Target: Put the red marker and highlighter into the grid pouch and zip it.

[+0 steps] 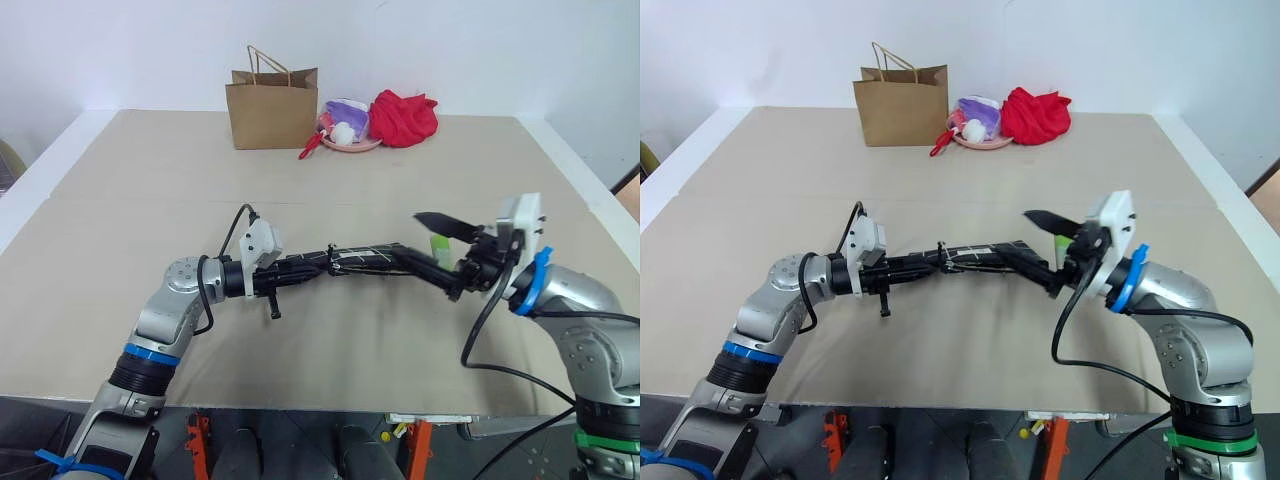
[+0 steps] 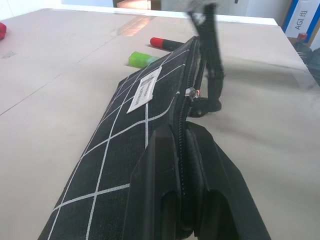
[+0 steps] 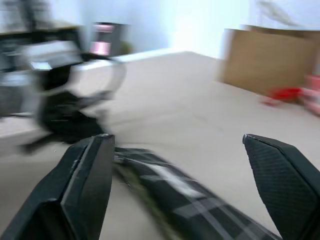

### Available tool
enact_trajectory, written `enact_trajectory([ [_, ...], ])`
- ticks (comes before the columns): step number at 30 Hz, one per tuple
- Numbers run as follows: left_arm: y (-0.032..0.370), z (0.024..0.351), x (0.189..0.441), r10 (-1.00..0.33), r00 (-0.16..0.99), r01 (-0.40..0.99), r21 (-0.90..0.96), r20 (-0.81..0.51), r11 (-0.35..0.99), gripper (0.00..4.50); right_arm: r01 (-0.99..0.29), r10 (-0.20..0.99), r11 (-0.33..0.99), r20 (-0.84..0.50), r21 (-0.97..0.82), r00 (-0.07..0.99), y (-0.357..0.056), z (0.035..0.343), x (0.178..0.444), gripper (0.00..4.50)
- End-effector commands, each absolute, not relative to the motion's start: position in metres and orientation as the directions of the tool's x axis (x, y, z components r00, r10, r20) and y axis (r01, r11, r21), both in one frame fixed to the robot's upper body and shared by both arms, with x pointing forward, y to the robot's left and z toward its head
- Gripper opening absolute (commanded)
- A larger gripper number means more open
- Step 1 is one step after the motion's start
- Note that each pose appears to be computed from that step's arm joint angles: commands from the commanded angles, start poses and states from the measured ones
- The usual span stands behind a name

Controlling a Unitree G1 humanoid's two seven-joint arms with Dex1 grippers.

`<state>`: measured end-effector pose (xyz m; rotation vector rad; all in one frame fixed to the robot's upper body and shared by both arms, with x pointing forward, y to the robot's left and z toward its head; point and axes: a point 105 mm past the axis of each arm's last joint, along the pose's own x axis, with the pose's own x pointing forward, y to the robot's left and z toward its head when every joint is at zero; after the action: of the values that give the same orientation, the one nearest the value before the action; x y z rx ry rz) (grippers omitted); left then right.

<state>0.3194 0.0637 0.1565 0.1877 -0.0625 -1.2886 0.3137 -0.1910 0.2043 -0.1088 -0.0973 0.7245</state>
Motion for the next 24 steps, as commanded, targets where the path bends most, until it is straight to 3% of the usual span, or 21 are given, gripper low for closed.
enact_trajectory([
  [1, 0.069, 0.171, 0.319, -0.960, 0.280, 0.940, 0.208, -0.022, 0.270, 0.00, -0.429, 0.433, 0.894, 0.007, -0.132, 0.901, -0.230, 0.177, 0.337, 4.42],
  [6, 0.070, 0.171, 0.317, -0.960, 0.279, 0.941, 0.209, -0.026, 0.268, 0.00, -0.281, 0.282, 0.955, 0.000, -0.091, 0.959, -0.237, 0.152, 0.350, 4.42],
  [14, 0.074, 0.172, 0.317, -0.955, 0.295, 0.935, 0.217, -0.030, 0.282, 0.00, -0.151, 0.150, 0.988, -0.020, -0.038, 0.988, -0.248, 0.133, 0.350, 4.42],
  [24, 0.073, 0.174, 0.318, -0.953, 0.303, 0.932, 0.217, -0.021, 0.291, 0.00, -0.080, 0.079, 0.997, -0.104, -0.004, 0.991, -0.242, 0.101, 0.332, 4.42],
])
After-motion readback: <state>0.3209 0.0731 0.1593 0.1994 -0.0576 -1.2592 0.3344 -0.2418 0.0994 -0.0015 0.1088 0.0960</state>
